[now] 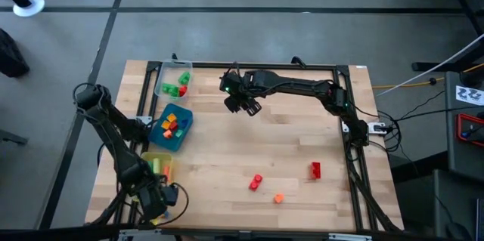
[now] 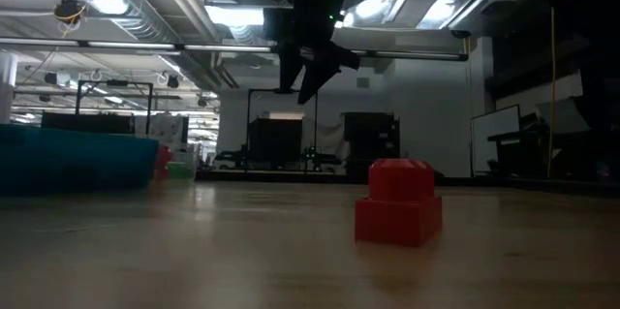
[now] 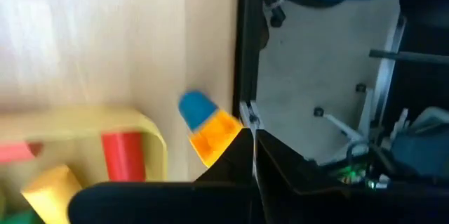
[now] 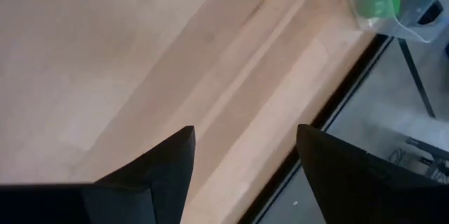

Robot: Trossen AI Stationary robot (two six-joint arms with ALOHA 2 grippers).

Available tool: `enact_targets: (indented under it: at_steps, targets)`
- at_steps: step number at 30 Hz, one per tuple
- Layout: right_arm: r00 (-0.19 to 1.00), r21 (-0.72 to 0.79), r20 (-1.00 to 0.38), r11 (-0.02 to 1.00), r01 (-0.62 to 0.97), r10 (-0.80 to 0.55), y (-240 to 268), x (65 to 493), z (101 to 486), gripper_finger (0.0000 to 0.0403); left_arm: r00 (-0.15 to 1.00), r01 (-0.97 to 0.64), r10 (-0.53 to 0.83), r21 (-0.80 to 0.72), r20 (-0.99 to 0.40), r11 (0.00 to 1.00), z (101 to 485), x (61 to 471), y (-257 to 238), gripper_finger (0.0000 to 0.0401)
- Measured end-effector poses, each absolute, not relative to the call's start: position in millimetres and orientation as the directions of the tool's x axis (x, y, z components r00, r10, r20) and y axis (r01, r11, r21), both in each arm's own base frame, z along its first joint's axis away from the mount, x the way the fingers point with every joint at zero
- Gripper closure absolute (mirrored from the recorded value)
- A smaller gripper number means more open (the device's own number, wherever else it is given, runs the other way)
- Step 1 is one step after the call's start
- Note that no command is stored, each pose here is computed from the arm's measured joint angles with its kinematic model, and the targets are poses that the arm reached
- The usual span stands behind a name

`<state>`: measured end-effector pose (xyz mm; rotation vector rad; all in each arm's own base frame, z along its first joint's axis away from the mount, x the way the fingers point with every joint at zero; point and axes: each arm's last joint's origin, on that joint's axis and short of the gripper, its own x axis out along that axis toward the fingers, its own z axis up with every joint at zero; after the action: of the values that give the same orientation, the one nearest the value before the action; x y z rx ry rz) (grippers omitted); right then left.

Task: Sort blocks by size
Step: Put the yellow 4 stud game piece into the blue bin

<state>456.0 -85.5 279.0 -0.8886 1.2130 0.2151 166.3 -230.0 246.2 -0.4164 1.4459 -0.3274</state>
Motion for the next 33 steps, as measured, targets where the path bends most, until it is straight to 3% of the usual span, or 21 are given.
enact_targets:
  at_steps: [7,17,24,28,33]
  targets:
    - [0.391,-0.487,-0.868,0.671,-0.559,-0.305,-85.4,455.8,288.1,0.0152,0.136,-0.167,-0.444,-0.462,-0.886,0.871,246.1,182.7,-216.5,0.0393]
    - [0.350,-0.454,-0.888,0.679,-0.577,-0.297,-84.6,451.2,286.9,0.0152,0.194,-0.129,-0.394,-0.421,-0.898,0.898,245.6,187.2,-211.9,0.0391]
    - [0.354,-0.456,-0.886,0.694,-0.557,-0.298,-83.9,447.1,293.9,0.0152,0.097,-0.276,-0.276,-0.292,-0.956,0.916,240.1,178.3,-199.8,0.0328]
    - [0.331,-0.438,-0.897,0.696,-0.569,-0.294,-83.4,443.8,294.1,0.0152,0.060,-0.224,-0.254,-0.261,-0.965,0.939,239.2,175.2,-197.2,0.0283]
    - [0.311,-0.423,-0.905,0.697,-0.579,-0.291,-82.9,441.1,294.5,0.0152,0.055,-0.083,-0.269,-0.273,-0.961,0.958,239.5,175.5,-197.9,0.0256]
